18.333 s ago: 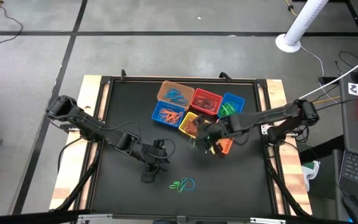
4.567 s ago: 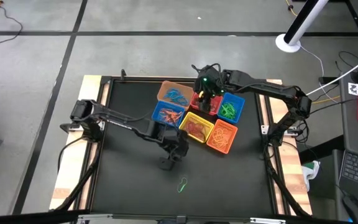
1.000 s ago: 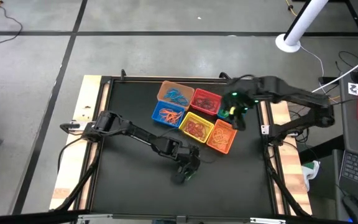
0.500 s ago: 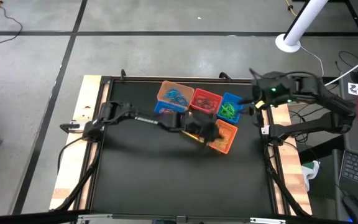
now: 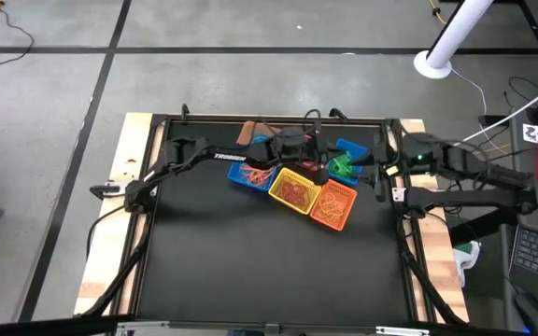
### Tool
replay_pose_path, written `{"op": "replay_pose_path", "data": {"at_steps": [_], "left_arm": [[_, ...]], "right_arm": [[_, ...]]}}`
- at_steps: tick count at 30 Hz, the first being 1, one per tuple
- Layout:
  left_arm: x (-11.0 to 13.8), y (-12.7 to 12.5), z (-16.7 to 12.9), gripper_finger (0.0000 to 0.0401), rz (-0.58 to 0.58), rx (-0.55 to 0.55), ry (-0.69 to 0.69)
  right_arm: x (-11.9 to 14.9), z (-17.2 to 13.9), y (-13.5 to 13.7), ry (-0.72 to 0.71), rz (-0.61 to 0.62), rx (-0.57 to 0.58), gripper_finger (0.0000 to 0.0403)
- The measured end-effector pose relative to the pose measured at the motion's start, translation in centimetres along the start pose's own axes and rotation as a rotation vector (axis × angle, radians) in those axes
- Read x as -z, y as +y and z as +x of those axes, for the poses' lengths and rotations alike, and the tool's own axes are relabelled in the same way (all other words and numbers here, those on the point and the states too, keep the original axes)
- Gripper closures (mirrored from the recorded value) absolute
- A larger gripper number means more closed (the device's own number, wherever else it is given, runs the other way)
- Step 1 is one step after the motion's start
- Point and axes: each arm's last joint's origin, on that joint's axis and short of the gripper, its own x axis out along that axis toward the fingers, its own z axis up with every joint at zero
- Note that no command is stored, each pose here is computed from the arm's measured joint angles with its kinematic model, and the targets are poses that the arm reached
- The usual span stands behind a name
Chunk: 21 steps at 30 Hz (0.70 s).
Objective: Sort rubber bands into baskets
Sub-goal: Put the green rubber band into the right blue basket
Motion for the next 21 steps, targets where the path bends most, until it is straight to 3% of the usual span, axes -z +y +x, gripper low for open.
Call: {"op": "replay_pose_path", "data": {"at_steps": [5,13,21], "left_arm": [[3.1,0.8,1.3,0.0392,0.0,-0.03,-0.035],[6.5,0.2,4.0,0.0371,0.022,-0.084,0.006],[6.9,0.0,4.5,0.0287,-0.029,-0.157,0.051]], "right_arm": [[2.4,1.2,-0.1,-0.064,0.018,-0.047,0.0235],[3.6,2.8,-0.3,-0.166,0.001,-0.064,0.0235],[3.9,3.1,-0.2,-0.171,-0.004,-0.108,0.0235]]}}
